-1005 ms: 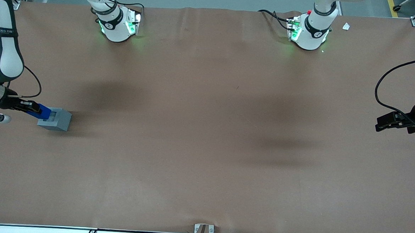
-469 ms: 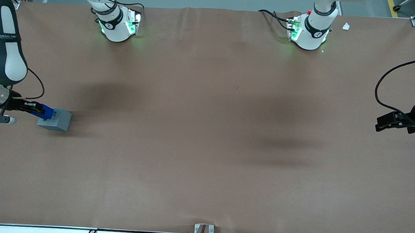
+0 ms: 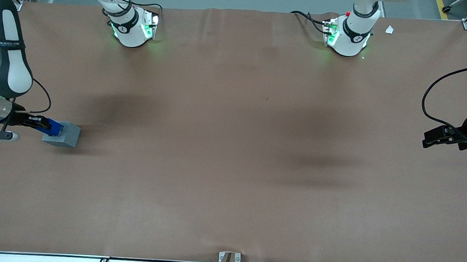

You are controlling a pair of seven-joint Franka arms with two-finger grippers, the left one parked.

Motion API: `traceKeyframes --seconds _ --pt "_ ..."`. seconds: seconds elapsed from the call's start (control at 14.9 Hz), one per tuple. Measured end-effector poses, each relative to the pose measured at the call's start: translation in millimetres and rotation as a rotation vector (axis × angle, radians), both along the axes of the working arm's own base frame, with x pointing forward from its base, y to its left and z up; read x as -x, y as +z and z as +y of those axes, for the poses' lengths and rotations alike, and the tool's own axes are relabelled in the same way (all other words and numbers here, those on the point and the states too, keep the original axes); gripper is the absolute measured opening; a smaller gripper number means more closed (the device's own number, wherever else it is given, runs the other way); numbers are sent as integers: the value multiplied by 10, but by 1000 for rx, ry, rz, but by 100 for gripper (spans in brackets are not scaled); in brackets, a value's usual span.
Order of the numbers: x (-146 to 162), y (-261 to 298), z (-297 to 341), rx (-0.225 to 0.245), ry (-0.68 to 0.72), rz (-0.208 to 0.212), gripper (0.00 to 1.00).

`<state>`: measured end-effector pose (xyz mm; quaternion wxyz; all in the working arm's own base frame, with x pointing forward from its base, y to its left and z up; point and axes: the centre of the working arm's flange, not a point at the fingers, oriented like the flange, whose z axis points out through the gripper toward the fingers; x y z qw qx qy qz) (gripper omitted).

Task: Insert blue part into gray base with right arm
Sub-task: 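Lower the blue block into the gray base's square opening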

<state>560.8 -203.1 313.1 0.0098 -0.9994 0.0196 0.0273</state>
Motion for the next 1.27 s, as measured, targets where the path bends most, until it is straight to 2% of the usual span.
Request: traceKeyframes --seconds 1.27 --pt "-16 -119 -16 1 -3 0 51"
